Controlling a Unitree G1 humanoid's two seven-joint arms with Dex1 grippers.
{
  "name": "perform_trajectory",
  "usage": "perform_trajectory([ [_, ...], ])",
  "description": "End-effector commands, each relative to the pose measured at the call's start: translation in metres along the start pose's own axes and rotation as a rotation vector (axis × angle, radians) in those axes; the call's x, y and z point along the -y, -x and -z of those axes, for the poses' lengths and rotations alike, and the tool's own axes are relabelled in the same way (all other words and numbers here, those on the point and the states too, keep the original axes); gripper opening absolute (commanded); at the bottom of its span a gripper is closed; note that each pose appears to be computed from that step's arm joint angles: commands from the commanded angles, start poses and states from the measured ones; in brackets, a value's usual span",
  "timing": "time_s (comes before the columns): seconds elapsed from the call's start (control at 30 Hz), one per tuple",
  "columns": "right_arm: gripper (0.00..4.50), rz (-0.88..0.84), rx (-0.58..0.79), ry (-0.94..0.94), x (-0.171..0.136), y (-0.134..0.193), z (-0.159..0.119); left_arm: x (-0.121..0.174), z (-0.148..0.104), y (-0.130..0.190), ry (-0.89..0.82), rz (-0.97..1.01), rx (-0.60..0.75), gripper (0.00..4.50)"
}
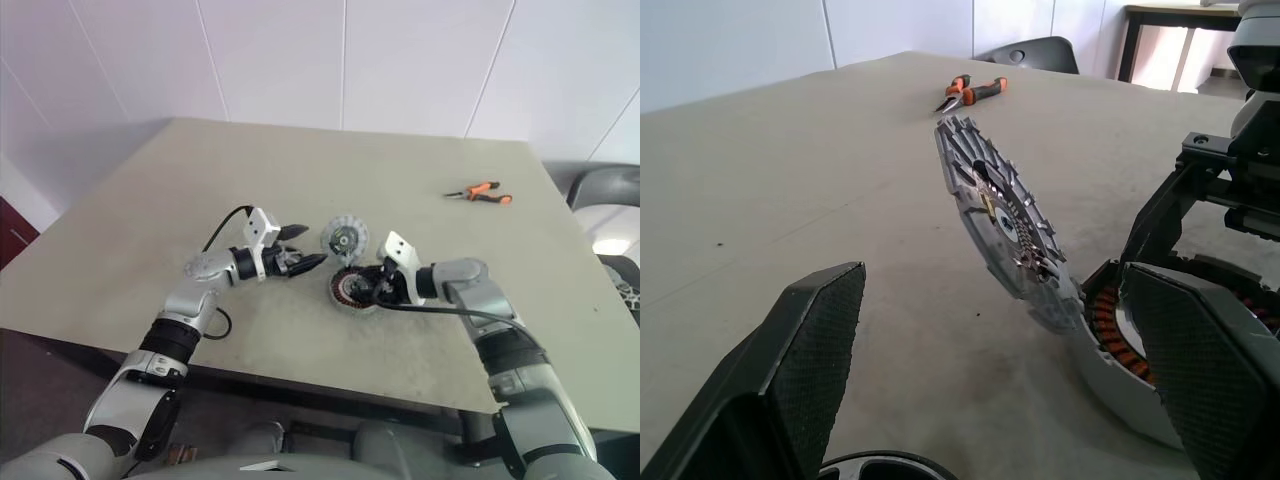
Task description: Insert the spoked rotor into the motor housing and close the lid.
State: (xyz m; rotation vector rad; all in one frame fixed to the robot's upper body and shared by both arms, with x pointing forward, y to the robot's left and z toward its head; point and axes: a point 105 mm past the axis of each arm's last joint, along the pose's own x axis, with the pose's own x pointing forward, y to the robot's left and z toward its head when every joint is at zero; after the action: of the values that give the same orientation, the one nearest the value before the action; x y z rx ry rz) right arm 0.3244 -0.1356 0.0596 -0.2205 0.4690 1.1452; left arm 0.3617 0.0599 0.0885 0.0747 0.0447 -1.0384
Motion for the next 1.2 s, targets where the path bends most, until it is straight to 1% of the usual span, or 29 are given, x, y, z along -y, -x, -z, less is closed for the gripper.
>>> perform_trajectory([
  [0.03, 3.17, 0.010, 0.049, -0.004, 0.003, 0.000, -0.010, 0.000, -0.013, -0.001, -0.039, 0.010, 0.026, 4.39],
  [0.1, 3.17, 0.016, 0.041, -0.004, 0.005, 0.000, -0.008, 0.000, -0.012, -0.002, -0.039, 0.011, 0.026, 4.39],
  [0.2, 2.55, 0.018, 0.057, -0.013, 0.005, 0.000, -0.009, 0.001, -0.012, -0.002, -0.038, 0.014, 0.026, 4.39],
  [0.33, 1.17, 0.003, 0.058, -0.019, 0.004, 0.000, -0.009, 0.001, -0.012, -0.002, -0.038, 0.017, 0.025, 4.39],
  [0.4, 0.49, -0.014, 0.081, -0.025, 0.001, 0.000, -0.012, 0.002, -0.012, -0.002, -0.037, 0.018, 0.024, 4.39],
  [0.47, 0.01, -0.027, 0.103, -0.032, -0.001, 0.000, -0.016, 0.002, -0.012, -0.002, -0.037, 0.019, 0.024, 4.39],
  [0.53, 0.01, -0.040, 0.100, -0.035, -0.003, -0.001, -0.015, 0.002, -0.012, -0.002, -0.036, 0.019, 0.023, 4.39],
  [0.67, 0.01, -0.024, 0.050, -0.027, -0.001, -0.001, -0.005, 0.003, -0.011, -0.002, -0.035, 0.018, 0.023, 4.39],
  [0.8, 0.01, -0.016, 0.081, -0.035, 0.001, -0.001, -0.010, 0.003, -0.010, -0.002, -0.034, 0.018, 0.021, 4.39],
  [0.9, 0.56, -0.017, 0.089, -0.041, 0.001, 0.000, -0.012, 0.004, -0.010, -0.002, -0.034, 0.017, 0.020, 4.39],
  [1.0, 1.47, -0.003, 0.116, -0.042, 0.004, 0.002, -0.017, 0.004, -0.009, -0.002, -0.032, 0.018, 0.019, 4.39],
  [1.2, 1.47, 0.010, 0.147, -0.064, 0.006, 0.006, -0.022, 0.005, -0.009, -0.002, -0.031, 0.017, 0.019, 4.39],
])
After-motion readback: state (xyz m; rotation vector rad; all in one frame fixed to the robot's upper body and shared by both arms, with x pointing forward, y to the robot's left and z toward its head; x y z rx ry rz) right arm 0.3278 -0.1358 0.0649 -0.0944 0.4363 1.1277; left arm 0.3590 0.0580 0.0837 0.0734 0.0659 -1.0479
